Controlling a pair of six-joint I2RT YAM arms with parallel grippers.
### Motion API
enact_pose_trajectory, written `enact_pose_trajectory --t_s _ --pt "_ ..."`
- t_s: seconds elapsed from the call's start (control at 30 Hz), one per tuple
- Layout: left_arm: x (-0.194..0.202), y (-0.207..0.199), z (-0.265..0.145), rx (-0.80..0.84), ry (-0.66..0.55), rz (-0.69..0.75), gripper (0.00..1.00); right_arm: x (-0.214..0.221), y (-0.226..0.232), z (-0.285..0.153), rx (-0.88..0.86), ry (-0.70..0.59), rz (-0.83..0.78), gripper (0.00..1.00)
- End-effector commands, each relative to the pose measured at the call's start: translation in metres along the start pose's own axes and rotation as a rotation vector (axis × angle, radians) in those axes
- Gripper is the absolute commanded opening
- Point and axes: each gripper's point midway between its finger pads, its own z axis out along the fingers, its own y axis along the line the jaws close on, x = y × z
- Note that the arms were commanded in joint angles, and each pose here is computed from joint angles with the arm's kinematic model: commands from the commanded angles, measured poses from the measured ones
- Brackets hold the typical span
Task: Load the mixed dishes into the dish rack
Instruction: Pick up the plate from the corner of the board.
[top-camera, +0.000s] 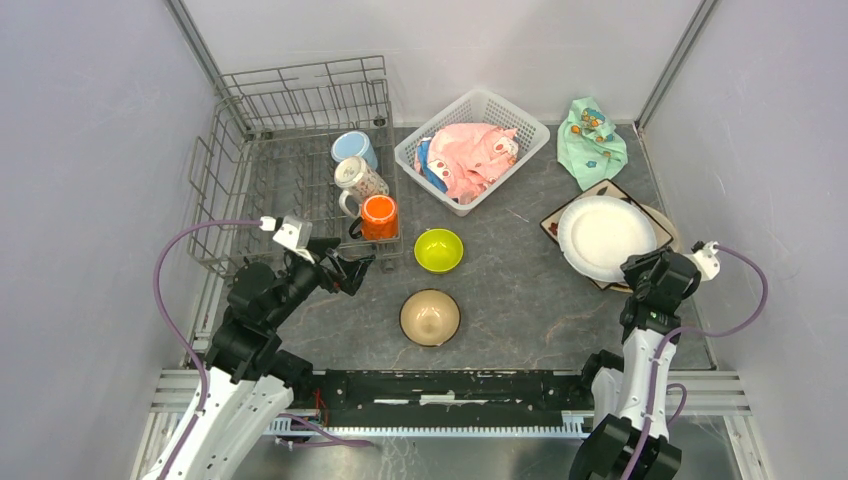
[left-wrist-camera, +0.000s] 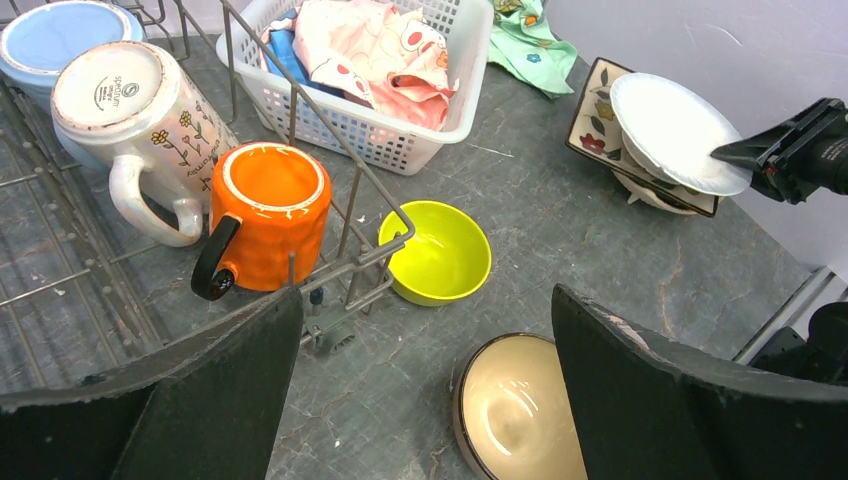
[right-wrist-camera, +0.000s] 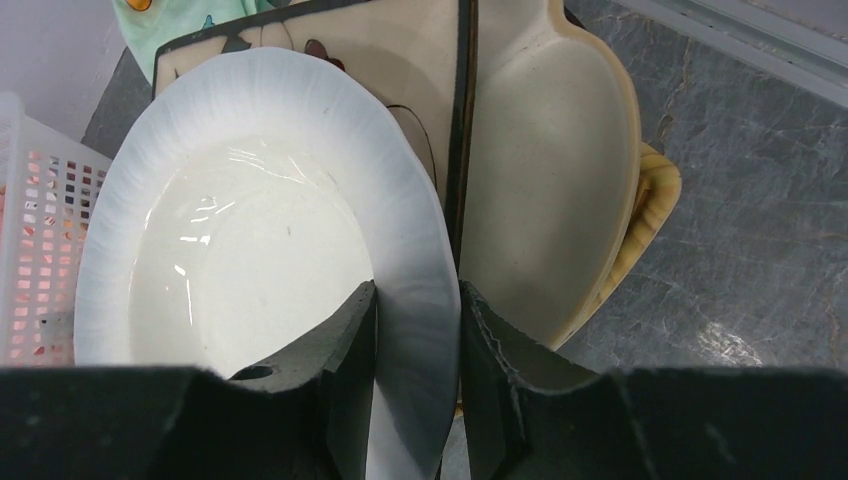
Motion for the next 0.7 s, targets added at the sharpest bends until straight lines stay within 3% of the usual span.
enact_pose_trajectory --t_s 0.0,0.17,0.5,0.67 --pt "-0.020 -0.004 -0.003 0.011 -0.055 0.047 0.99 -0.019 -0.017 0.001 0.120 -0.068 -0.005 0.39" --pt "-0.019 -0.004 -0.003 0.011 -0.054 0.047 0.99 -0.031 -0.015 -0.001 0.128 -0.100 -0.001 0.47" --pt "-0.018 -0.004 -0.001 0.012 -0.045 0.042 0.99 -0.037 -0.016 -0.002 0.149 -0.110 -0.018 0.47" --pt "-0.018 -0.004 -0.001 0.013 -0.045 0.042 0.98 -0.038 -0.017 -0.002 0.159 -0.100 -0.034 0.58"
